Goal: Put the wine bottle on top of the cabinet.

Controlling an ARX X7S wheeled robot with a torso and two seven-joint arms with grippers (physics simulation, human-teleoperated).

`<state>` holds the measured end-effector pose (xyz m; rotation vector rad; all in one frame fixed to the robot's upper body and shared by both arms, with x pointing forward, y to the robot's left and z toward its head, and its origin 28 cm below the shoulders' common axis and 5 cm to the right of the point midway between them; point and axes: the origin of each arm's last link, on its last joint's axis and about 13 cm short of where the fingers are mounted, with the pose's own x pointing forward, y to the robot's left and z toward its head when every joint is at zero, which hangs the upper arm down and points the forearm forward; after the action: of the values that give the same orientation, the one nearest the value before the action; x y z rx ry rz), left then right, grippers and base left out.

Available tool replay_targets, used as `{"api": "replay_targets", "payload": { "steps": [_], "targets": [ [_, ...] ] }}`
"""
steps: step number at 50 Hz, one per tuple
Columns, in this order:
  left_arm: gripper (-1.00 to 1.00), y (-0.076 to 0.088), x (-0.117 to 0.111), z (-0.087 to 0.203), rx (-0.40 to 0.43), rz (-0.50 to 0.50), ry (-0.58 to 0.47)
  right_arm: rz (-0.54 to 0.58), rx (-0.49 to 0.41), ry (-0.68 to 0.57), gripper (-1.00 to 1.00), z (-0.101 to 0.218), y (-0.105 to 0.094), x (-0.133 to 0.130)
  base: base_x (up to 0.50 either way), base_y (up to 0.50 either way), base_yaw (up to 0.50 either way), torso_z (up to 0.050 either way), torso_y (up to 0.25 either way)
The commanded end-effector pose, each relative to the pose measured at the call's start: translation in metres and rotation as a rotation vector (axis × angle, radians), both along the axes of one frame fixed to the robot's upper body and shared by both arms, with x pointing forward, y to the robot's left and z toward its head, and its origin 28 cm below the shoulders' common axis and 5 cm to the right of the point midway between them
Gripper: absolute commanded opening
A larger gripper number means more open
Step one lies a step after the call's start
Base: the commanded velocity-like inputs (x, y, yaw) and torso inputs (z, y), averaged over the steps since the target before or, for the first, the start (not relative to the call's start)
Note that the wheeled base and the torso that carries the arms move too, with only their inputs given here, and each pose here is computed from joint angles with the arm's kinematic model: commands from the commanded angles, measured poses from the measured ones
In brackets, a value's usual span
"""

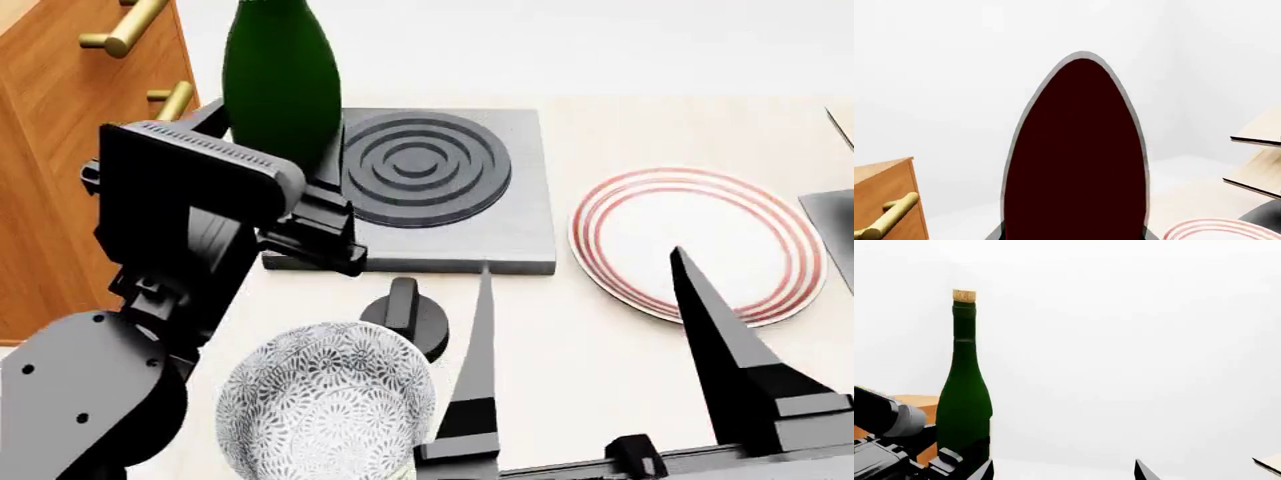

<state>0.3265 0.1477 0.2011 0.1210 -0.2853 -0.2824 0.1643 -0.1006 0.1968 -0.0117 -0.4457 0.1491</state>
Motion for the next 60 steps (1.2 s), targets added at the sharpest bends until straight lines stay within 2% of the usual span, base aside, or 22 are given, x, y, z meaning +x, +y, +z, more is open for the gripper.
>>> {"api": "replay_targets", "payload": {
  "steps": [1, 6, 14, 19, 27, 28, 37, 41, 44, 53, 56, 60],
  "targets": [
    [-1.0, 0.016, 0.006, 0.059, 0.027, 0.044, -0.119, 0.004, 0.004, 0.077, 1.0, -0.037, 0.002, -0.021, 0.0, 0.0, 0.0, 0.0, 0.01],
    [-1.0, 0.029, 0.014, 0.093, 0.051, 0.101, -0.162, 0.031, -0.002, 0.096, 1.0, -0.041, 0.008, -0.021, 0.0, 0.0, 0.0, 0.0, 0.0],
    [-1.0, 0.049, 0.022, 0.148, 0.062, 0.183, -0.228, 0.033, 0.01, 0.1, 1.0, -0.04, 0.007, -0.021, 0.0, 0.0, 0.0, 0.001, 0.001],
    [-1.0, 0.055, 0.024, 0.165, 0.082, 0.208, -0.256, 0.04, 0.009, 0.103, 1.0, -0.04, 0.008, -0.021, 0.0, 0.0, 0.0, 0.0, 0.0],
    [-1.0, 0.073, 0.035, 0.193, 0.132, 0.305, -0.3, 0.054, 0.003, 0.108, 1.0, -0.042, 0.01, -0.02, 0.0, 0.0, 0.0, 0.0, 0.001],
    [-1.0, 0.075, 0.037, 0.195, 0.154, 0.32, -0.305, 0.055, 0.001, 0.109, 1.0, -0.042, 0.01, -0.02, 0.0, 0.0, 0.0, 0.0, 0.0],
    [-1.0, 0.092, 0.051, 0.207, 0.141, 0.409, -0.276, 0.06, 0.001, 0.113, 1.0, -0.041, 0.01, -0.021, 0.0, 0.0, 0.0, 0.0, 0.0],
    [-1.0, 0.1, 0.052, 0.212, 0.118, 0.43, -0.267, 0.063, 0.0, 0.117, 1.0, -0.042, 0.009, -0.02, 0.0, 0.0, 0.0, 0.0, 0.003],
    [-1.0, 0.108, 0.056, 0.218, 0.059, 0.47, -0.25, 0.067, -0.003, 0.121, 1.0, -0.042, 0.01, -0.02, 0.0, 0.0, 0.0, 0.0, 0.0],
    [-1.0, 0.115, 0.065, 0.226, 0.066, 0.499, -0.205, 0.061, 0.004, 0.117, 1.0, -0.04, 0.007, -0.021, 0.0, 0.0, 0.0, 0.0, 0.001],
    [-1.0, 0.118, 0.068, 0.226, 0.031, 0.506, -0.173, 0.054, 0.01, 0.112, 1.0, -0.038, 0.004, -0.021, 0.0, 0.0, 0.0, 0.003, 0.0],
    [-1.0, 0.118, 0.071, 0.23, 0.04, 0.505, -0.165, 0.049, 0.014, 0.116, 1.0, -0.04, 0.004, -0.021, 0.0, 0.0, 0.0, 0.0, 0.0]
  ]
}}
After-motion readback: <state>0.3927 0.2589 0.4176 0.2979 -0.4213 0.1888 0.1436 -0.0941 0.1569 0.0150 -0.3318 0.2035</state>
